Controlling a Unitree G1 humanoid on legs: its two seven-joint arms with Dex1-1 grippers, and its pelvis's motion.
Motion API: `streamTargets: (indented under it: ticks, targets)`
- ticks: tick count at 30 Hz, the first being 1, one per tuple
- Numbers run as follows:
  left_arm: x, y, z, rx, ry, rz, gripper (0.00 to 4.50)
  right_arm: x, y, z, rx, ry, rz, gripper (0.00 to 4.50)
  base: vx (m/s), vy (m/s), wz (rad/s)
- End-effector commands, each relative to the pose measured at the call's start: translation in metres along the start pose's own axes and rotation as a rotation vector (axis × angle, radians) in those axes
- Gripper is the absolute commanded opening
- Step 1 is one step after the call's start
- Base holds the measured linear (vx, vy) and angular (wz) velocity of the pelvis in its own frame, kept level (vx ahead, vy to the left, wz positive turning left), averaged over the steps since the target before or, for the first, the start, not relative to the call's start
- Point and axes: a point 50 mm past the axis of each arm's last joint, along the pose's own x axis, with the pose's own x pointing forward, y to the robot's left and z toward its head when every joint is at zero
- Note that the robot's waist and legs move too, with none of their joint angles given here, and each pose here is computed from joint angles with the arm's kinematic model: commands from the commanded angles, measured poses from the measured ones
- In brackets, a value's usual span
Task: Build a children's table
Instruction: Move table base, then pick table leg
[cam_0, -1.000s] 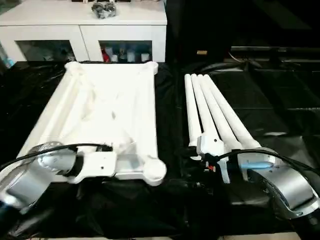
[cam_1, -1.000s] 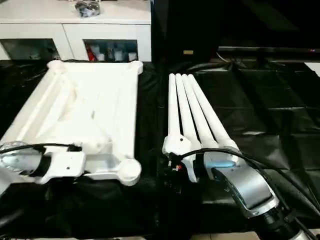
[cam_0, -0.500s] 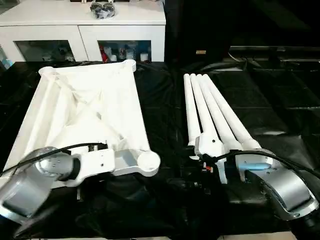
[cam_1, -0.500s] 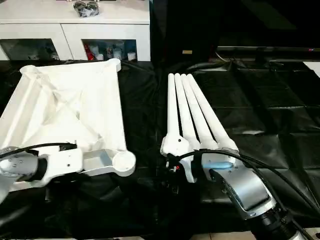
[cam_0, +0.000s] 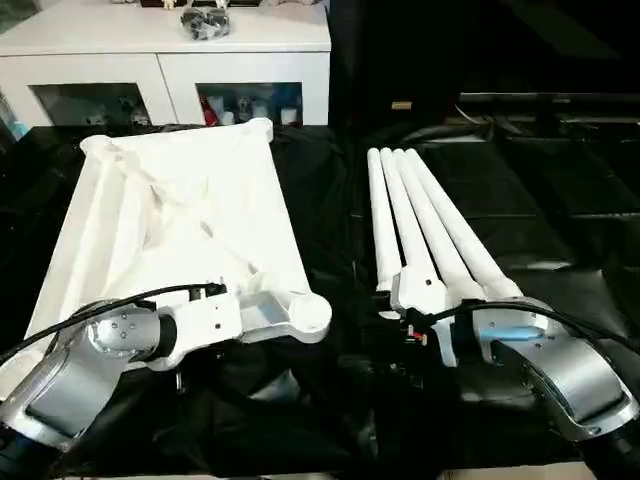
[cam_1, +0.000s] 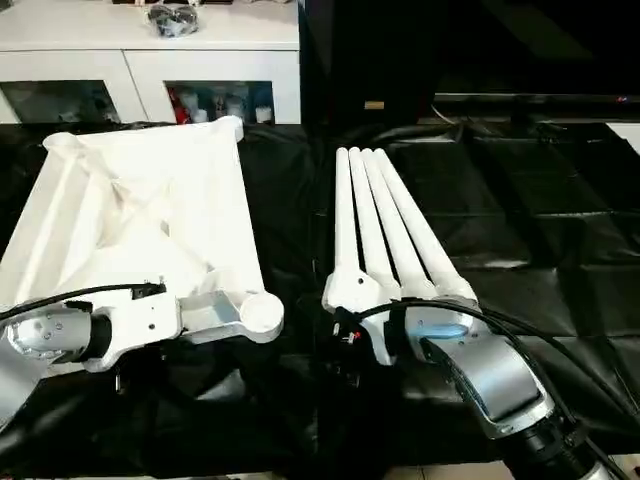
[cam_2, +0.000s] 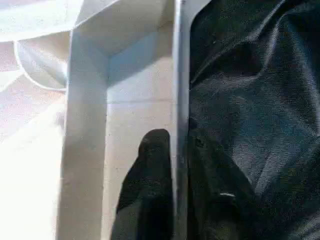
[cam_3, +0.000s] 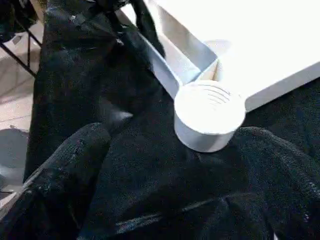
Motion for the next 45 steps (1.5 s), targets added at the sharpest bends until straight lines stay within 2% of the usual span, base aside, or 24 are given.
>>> streamTargets:
  ticks: [1,3,5,8,10,11,12,13,18,21,26,28,31,33,36,37,39,42,44,45]
  targets:
    - [-0.006,0.001,-0.002,0.008,0.006,0.019,1.0,-0.007,-0.005,0.005,-0.02,-0.021,-0.044,4.5,0.0,0.0,0.0]
    - [-0.009,0.003,-0.002,-0.005,-0.001,0.029,0.97,-0.01,-0.009,0.007,-0.011,-0.037,-0.07,4.5,0.0,0.0,0.0]
    - [-0.016,0.006,-0.002,-0.03,-0.014,0.036,1.42,-0.014,-0.016,0.012,-0.016,-0.052,-0.128,4.5,0.0,0.0,0.0]
    - [-0.029,0.011,0.01,-0.122,-0.12,0.039,1.42,-0.014,-0.03,0.022,-0.006,-0.053,-0.259,4.5,0.0,0.0,0.0]
    - [-0.035,0.015,0.021,-0.175,-0.212,0.054,1.42,-0.006,-0.042,0.029,0.093,-0.056,-0.327,4.5,0.0,0.0,0.0]
    - [-0.036,0.016,0.025,-0.18,-0.242,0.059,1.42,-0.002,-0.048,0.032,0.146,-0.063,-0.352,4.5,0.0,0.0,0.0]
    - [-0.035,0.015,0.03,-0.18,-0.276,0.064,1.42,0.006,-0.061,0.036,0.247,-0.068,-0.424,4.5,0.0,0.0,0.0]
    - [-0.034,0.015,0.031,-0.18,-0.285,0.065,1.42,0.009,-0.065,0.036,0.288,-0.067,-0.447,4.5,0.0,0.0,0.0]
    - [-0.024,0.01,0.045,-0.219,-0.394,0.087,1.42,0.021,-0.087,0.035,0.362,0.005,-0.597,4.5,0.0,0.0,0.0]
    - [-0.02,0.004,0.054,-0.266,-0.437,0.048,1.42,0.029,-0.101,0.03,0.442,0.059,-0.712,4.5,0.0,0.0,0.0]
    - [-0.02,0.0,0.058,-0.293,-0.463,0.001,1.42,0.035,-0.11,0.026,0.524,0.075,-0.77,4.5,0.0,0.0,0.0]
    - [-0.022,-0.003,0.06,-0.323,-0.481,-0.047,1.76,0.04,-0.113,0.023,0.561,0.087,-0.779,4.5,0.0,0.0,0.0]
    - [-0.023,-0.003,0.061,-0.321,-0.478,-0.045,1.83,0.043,-0.115,0.017,0.568,0.132,-0.797,4.5,0.0,0.0,0.0]
    - [-0.023,-0.003,0.061,-0.314,-0.471,-0.036,2.13,0.046,-0.115,0.015,0.594,0.141,-0.778,4.5,0.0,0.0,0.0]
    - [-0.023,-0.004,0.061,-0.317,-0.467,-0.039,2.19,0.05,-0.113,0.013,0.621,0.15,-0.747,4.5,0.0,0.0,0.0]
    - [-0.022,-0.005,0.061,-0.317,-0.454,-0.054,2.28,0.052,-0.112,0.009,0.608,0.205,-0.741,4.5,0.0,0.0,0.0]
    - [-0.022,-0.006,0.06,-0.314,-0.446,-0.06,2.58,0.052,-0.111,0.008,0.617,0.213,-0.74,4.5,0.0,0.0,0.0]
    - [-0.022,-0.008,0.061,-0.322,-0.448,-0.073,2.63,0.053,-0.111,0.0,0.666,0.28,-0.74,4.5,0.0,0.0,0.0]
    - [-0.023,-0.009,0.062,-0.325,-0.453,-0.081,2.92,0.053,-0.111,-0.003,0.695,0.301,-0.747,4.5,0.0,0.0,0.0]
    - [-0.023,-0.009,0.062,-0.325,-0.453,-0.081,2.92,0.053,-0.111,-0.003,0.695,0.301,-0.747,4.5,0.0,0.0,0.0]
